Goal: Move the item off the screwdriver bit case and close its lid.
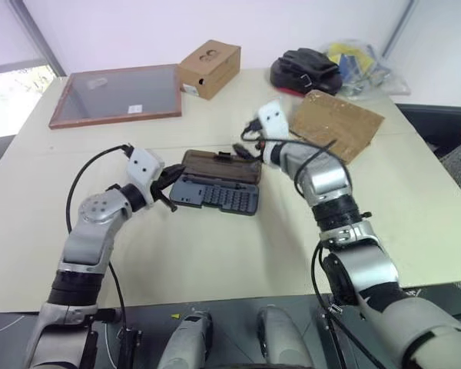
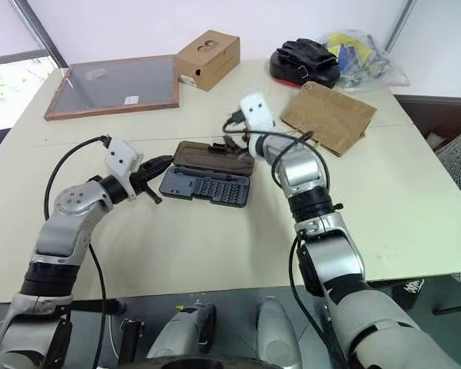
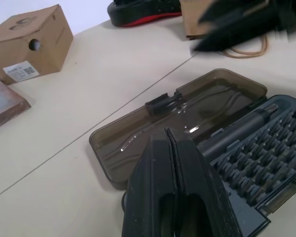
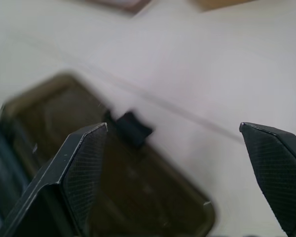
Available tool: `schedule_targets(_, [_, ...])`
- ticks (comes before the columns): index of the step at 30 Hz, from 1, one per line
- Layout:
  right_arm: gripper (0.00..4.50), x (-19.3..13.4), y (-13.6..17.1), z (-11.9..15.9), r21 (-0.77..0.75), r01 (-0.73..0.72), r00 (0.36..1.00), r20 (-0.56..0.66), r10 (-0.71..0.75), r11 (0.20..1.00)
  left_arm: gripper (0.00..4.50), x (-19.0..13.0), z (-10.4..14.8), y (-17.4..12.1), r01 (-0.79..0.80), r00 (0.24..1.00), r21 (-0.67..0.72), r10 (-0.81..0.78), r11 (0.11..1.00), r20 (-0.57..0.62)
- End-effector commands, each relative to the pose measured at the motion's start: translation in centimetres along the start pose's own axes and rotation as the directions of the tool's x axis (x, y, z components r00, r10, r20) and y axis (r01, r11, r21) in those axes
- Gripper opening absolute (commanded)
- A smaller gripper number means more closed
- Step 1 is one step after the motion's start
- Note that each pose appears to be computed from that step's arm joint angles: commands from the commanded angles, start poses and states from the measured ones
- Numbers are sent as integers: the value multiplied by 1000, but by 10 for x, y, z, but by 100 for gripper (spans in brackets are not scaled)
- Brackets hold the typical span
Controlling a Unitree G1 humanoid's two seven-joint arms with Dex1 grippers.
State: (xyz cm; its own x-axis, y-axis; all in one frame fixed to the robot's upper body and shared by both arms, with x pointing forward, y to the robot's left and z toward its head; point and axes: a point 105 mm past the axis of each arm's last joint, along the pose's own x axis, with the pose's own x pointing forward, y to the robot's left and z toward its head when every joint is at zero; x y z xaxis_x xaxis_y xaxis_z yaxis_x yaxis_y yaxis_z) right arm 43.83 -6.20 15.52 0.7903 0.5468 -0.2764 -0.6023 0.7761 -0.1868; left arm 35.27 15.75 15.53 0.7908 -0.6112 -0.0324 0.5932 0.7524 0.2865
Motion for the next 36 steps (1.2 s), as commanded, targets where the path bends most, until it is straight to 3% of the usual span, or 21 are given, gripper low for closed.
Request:
schedule_targets(1, [448, 3, 0, 16, -141, -90, 994, 56, 99, 986, 0, -3, 12, 3, -9, 999, 43, 8, 999, 36])
schedule_targets(13, [448, 14, -11, -2, -119, -127, 992, -34, 124, 985, 0, -7, 13, 2, -28, 999, 43, 26, 999, 39])
schedule_targets(29, [448, 14, -21, -36, 16, -30, 989, -146, 32, 999, 0, -14, 15, 4, -64, 997, 50, 62, 997, 38])
schedule_targets(32, [318, 14, -19, -39, 36, -32, 987, -154, 37, 999, 0, -13, 16, 4, -65, 997, 51, 63, 997, 38])
schedule_targets(36, [109, 14, -17, -46, 41, -36, 985, -166, 42, 999, 0, -13, 16, 5, -66, 997, 52, 64, 996, 39])
